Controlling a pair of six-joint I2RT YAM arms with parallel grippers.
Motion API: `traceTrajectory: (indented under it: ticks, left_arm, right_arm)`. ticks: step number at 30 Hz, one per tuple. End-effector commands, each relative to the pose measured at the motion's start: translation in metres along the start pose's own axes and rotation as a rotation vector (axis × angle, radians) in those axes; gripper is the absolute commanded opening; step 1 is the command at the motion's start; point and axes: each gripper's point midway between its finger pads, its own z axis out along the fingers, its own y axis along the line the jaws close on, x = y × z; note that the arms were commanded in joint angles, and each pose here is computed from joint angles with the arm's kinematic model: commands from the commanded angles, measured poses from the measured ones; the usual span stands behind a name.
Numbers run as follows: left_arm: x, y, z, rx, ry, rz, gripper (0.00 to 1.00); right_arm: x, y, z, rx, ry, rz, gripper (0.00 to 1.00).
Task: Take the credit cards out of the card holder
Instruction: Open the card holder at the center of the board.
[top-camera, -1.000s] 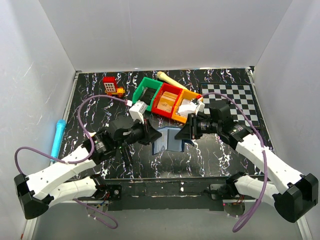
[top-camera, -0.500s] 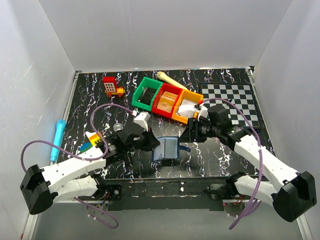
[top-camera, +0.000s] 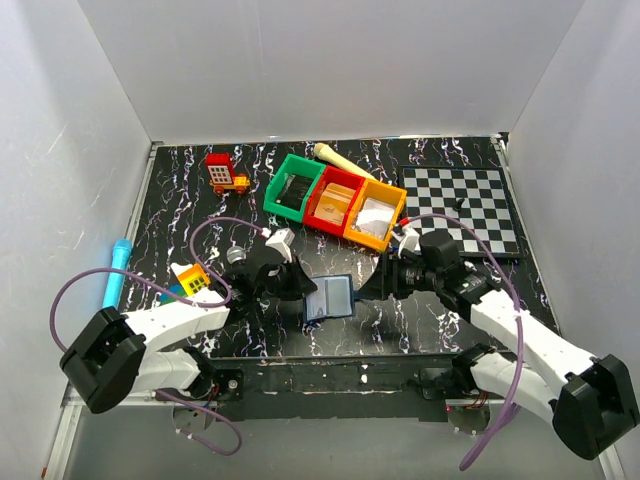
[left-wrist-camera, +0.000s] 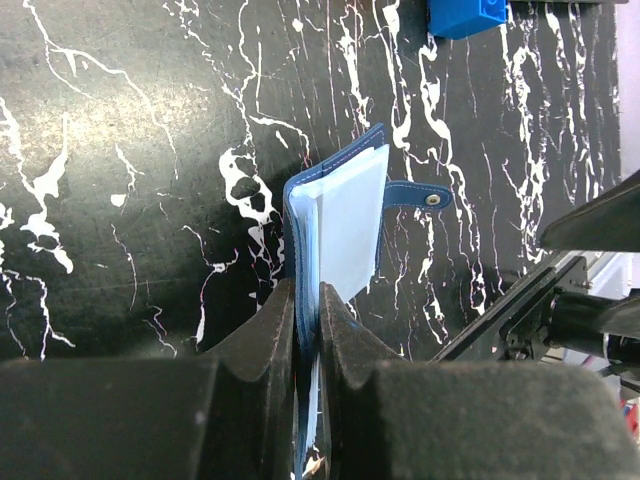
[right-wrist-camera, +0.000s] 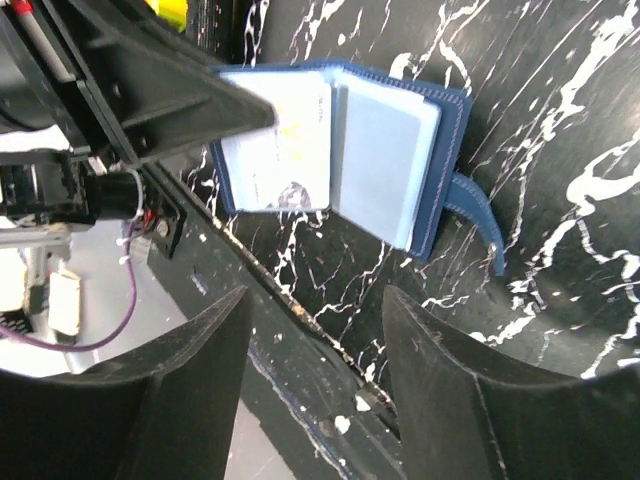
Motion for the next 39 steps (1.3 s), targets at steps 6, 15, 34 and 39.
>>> traceTrajectory:
  ticks: [6,15,34,39]
  left_arm:
    - [-0.002,-0.018,0.014,0.186,0.021,-0.020,0.00]
    - [0.006,-0.009,0.026,0.186,0.076,-0.048,0.00]
    - [0.013,0.021,0.034,0.050,0.156,-0.063,0.49]
    - [0.006,0.028,0.026,0.000,0.141,-0.055,0.53]
  right_arm:
    - [-0.005,0.026,0.039,-0.282,0.029,0.097,0.32]
    - [0.004,-0.003,0.071,-0.210,0.103,0.157,0.26]
    - [0.049,-0.069,0.083,0.080,0.233,0.227,0.23]
    - [0.049,-0.070,0.079,0.095,0.228,0.219,0.23]
